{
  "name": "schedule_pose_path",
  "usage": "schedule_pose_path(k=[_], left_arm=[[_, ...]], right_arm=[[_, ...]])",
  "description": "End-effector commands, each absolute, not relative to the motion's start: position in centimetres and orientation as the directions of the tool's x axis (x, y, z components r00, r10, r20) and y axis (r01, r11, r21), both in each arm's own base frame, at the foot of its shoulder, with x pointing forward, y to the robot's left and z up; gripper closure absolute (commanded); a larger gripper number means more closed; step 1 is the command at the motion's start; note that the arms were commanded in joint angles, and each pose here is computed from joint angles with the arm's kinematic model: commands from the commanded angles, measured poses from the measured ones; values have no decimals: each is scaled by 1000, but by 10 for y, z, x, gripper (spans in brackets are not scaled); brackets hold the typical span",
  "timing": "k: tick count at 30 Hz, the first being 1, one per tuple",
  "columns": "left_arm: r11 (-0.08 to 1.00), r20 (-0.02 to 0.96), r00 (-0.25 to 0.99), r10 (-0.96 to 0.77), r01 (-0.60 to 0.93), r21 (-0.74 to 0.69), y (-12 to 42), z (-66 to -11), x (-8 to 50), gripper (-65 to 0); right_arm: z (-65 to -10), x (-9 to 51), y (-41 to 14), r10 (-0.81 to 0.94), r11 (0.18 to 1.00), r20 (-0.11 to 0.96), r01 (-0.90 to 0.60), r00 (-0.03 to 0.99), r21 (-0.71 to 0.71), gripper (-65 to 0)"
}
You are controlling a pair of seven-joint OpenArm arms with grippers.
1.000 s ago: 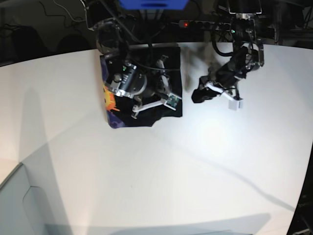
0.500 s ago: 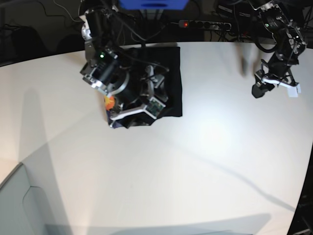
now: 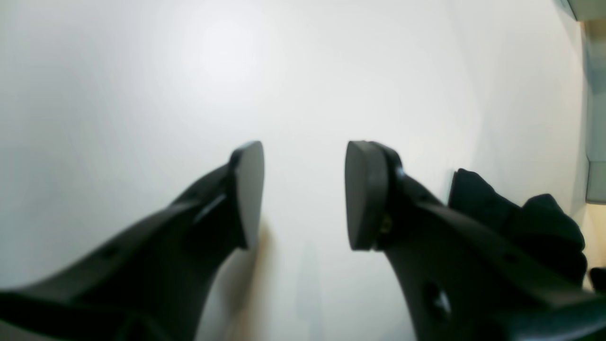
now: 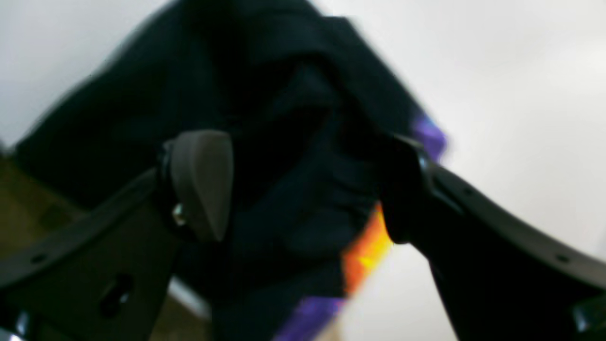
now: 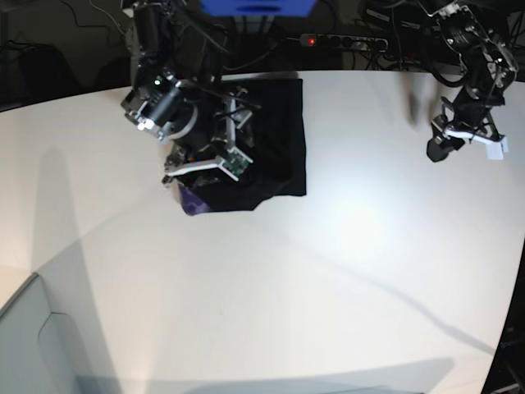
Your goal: Fold the T-shirt properly
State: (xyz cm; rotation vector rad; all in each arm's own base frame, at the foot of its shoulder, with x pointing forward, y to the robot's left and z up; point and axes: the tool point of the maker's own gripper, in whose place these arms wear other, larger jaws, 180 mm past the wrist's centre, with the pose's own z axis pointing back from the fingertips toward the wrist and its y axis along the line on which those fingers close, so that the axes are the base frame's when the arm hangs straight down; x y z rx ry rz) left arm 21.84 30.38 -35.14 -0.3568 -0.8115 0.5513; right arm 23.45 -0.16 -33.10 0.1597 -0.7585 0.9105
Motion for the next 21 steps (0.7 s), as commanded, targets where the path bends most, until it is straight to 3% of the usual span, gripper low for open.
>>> schedule_pose_path(k=[1, 11, 14, 21], left_arm=[[814, 614, 542, 574, -298, -498, 307, -340, 225, -275], [814, 616, 540, 574, -299, -498, 307, -339, 225, -275], [813, 614, 540, 575, -300, -499, 307, -340, 225, -275], [817, 615, 543, 571, -300, -494, 307, -339, 223, -275]], right_arm=[[-321, 237, 5, 652, 603, 681, -773, 334, -197, -462], [-320, 200, 56, 735, 366, 666, -902, 128, -230, -460], [-313, 207, 51, 732, 380, 670, -889, 121, -255, -460], [-293, 257, 7, 690, 553, 690, -773, 217, -310, -465]])
